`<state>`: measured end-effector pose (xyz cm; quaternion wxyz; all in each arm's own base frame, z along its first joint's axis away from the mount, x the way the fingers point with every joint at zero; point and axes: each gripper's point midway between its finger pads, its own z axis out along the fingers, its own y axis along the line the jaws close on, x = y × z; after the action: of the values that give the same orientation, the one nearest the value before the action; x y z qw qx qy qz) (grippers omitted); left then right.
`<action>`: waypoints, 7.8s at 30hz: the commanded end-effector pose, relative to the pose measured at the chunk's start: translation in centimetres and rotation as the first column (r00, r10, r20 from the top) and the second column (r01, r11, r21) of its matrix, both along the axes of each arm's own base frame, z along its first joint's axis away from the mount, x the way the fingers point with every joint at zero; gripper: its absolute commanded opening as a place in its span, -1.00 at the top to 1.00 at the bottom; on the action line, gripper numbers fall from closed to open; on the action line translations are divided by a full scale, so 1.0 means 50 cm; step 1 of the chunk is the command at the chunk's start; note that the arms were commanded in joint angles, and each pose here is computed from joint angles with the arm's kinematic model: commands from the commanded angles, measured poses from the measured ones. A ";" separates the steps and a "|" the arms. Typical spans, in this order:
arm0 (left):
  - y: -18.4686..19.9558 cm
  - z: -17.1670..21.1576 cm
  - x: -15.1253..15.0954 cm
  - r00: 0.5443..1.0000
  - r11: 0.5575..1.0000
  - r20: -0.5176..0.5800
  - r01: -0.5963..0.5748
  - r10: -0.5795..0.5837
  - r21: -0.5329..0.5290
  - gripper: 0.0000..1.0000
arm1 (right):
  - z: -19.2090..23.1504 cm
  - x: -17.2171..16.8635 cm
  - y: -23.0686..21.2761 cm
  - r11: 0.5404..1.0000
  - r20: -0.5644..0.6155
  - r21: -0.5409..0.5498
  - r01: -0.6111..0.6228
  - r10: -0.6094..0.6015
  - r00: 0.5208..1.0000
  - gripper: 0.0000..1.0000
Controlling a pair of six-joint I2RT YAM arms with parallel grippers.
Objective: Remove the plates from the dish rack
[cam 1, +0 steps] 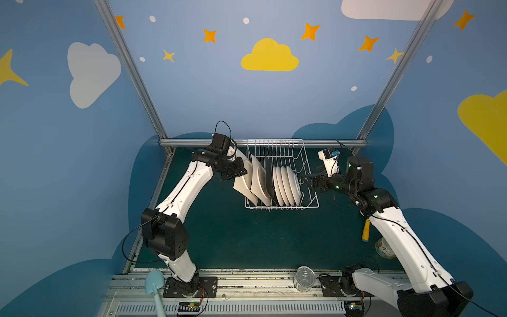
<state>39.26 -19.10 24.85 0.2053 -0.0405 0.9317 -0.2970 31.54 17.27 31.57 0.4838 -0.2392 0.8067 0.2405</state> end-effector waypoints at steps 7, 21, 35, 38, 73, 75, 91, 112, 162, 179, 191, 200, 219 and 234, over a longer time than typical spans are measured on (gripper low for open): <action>0.042 0.142 -0.013 0.983 0.998 0.180 0.026 -0.015 -0.060 0.94 | 0.019 -0.006 0.008 1.000 0.015 0.020 -0.014 0.013 1.000 -0.84; 0.070 0.274 -0.048 0.917 0.994 0.397 0.066 -0.026 -0.088 0.94 | 0.047 -0.006 0.033 0.994 -0.014 0.101 -0.040 0.041 0.999 -0.84; 0.124 0.373 -0.089 0.642 0.971 0.746 -0.011 -0.177 0.240 0.94 | 0.085 0.022 0.068 0.943 -0.218 0.328 0.050 0.024 0.976 -0.84; 0.123 0.371 -0.089 0.597 0.943 0.766 -0.047 -0.239 0.331 0.94 | 0.088 0.038 0.070 0.922 -0.295 0.368 0.116 -0.003 0.956 -0.83; -0.060 0.321 -0.098 -0.041 0.412 0.457 -0.510 -0.888 0.755 0.94 | 0.099 0.093 0.238 0.804 -0.572 0.561 0.196 0.205 0.794 -0.83; -0.061 0.319 -0.097 -0.042 0.408 0.453 -0.515 -0.891 0.754 0.94 | 0.090 0.090 0.249 0.812 -0.586 0.550 0.197 0.207 0.783 -0.80; -0.076 0.288 -0.100 -0.073 0.398 0.423 -0.510 -0.903 0.762 0.94 | 0.052 0.091 0.298 0.818 -0.653 0.535 0.212 0.241 0.718 0.01; -0.080 0.272 -0.099 -0.076 0.413 0.435 -0.497 -0.897 0.763 0.81 | 0.034 0.103 0.322 0.818 -0.671 0.542 0.190 0.285 0.685 0.73; 0.083 0.282 -0.104 0.745 0.985 0.666 0.146 -0.046 -0.095 -0.99 | 0.190 0.151 0.179 0.677 -0.297 0.736 0.005 0.316 0.901 1.00; -0.004 0.249 -0.016 0.840 0.812 0.530 0.391 -0.121 -0.433 -0.99 | 0.195 0.118 0.226 0.655 -0.247 0.744 -0.128 0.448 0.859 1.00; -0.040 0.228 -0.005 0.844 0.775 0.505 0.439 -0.182 -0.454 -0.75 | 0.176 0.107 0.259 0.653 -0.269 0.742 -0.151 0.496 0.826 1.00; -0.068 0.202 -0.011 0.853 0.744 0.460 0.471 -0.246 -0.474 -0.21 | 0.167 0.113 0.266 0.650 -0.272 0.745 -0.152 0.503 0.821 1.00; -0.071 0.193 -0.009 0.862 0.741 0.455 0.453 -0.222 -0.496 0.49 | 0.141 0.130 0.280 0.634 -0.293 0.761 -0.138 0.525 0.799 1.00; -0.056 0.199 -0.005 0.877 0.756 0.446 0.414 -0.181 -0.507 0.94 | 0.108 0.137 0.275 0.659 -0.337 0.746 -0.092 0.493 0.802 0.60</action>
<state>39.68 -21.31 33.22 0.2556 0.0570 0.7463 -0.6119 38.75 30.81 34.40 0.2230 -0.0924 0.7164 0.6547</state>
